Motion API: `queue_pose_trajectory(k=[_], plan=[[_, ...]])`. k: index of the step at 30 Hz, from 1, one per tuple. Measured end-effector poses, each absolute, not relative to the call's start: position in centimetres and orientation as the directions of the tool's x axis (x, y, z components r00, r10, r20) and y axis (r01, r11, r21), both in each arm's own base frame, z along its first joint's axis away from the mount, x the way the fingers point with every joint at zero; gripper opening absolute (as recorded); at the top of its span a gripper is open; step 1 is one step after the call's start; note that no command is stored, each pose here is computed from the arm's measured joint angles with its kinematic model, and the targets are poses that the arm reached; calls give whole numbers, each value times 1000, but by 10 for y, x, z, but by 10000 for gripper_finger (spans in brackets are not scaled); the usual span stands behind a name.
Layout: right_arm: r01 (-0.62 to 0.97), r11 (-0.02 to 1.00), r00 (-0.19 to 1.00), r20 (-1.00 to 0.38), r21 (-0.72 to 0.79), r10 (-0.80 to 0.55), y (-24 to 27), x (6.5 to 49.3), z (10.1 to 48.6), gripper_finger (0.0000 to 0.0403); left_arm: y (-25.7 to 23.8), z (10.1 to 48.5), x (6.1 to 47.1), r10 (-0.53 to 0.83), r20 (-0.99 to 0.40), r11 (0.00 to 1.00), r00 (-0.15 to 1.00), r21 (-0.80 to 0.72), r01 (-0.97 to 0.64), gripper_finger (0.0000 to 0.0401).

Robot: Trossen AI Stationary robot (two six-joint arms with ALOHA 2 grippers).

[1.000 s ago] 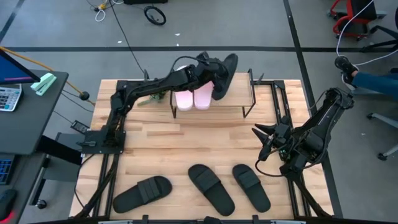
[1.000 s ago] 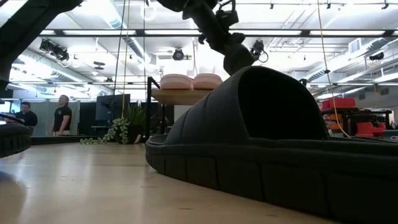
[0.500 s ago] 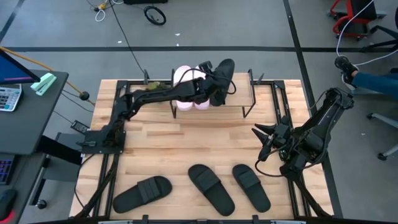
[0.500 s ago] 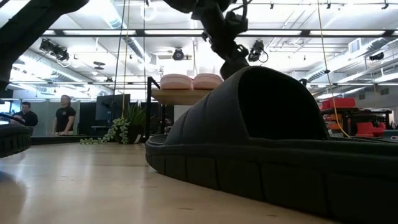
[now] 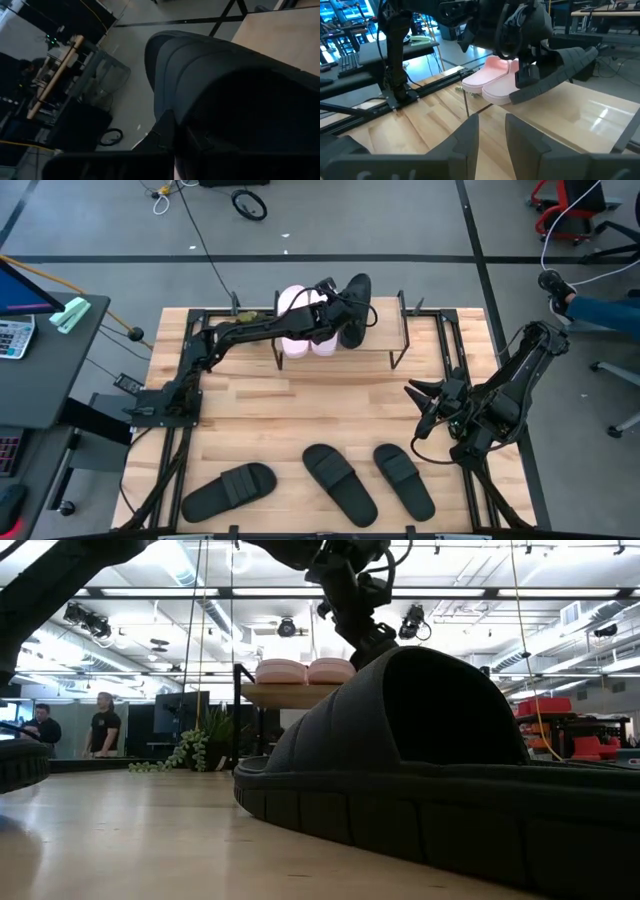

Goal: Pick and place slides into the shelf
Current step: Put the top black slide on the shelf

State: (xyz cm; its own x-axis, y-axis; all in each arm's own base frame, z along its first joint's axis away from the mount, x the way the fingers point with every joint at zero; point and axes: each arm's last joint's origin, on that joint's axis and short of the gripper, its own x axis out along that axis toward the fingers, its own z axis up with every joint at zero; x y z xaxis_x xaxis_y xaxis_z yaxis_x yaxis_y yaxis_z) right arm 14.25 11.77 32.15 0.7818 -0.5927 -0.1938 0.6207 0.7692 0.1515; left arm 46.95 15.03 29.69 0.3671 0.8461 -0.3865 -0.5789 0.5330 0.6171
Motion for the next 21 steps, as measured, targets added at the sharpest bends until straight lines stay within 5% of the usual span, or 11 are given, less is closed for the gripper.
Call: queue_pose_trajectory(k=[21], plan=[[619,768,783,-194,164,-590,119,143,322,101,156,293,470,770,-449,637,454,592,-494,84]])
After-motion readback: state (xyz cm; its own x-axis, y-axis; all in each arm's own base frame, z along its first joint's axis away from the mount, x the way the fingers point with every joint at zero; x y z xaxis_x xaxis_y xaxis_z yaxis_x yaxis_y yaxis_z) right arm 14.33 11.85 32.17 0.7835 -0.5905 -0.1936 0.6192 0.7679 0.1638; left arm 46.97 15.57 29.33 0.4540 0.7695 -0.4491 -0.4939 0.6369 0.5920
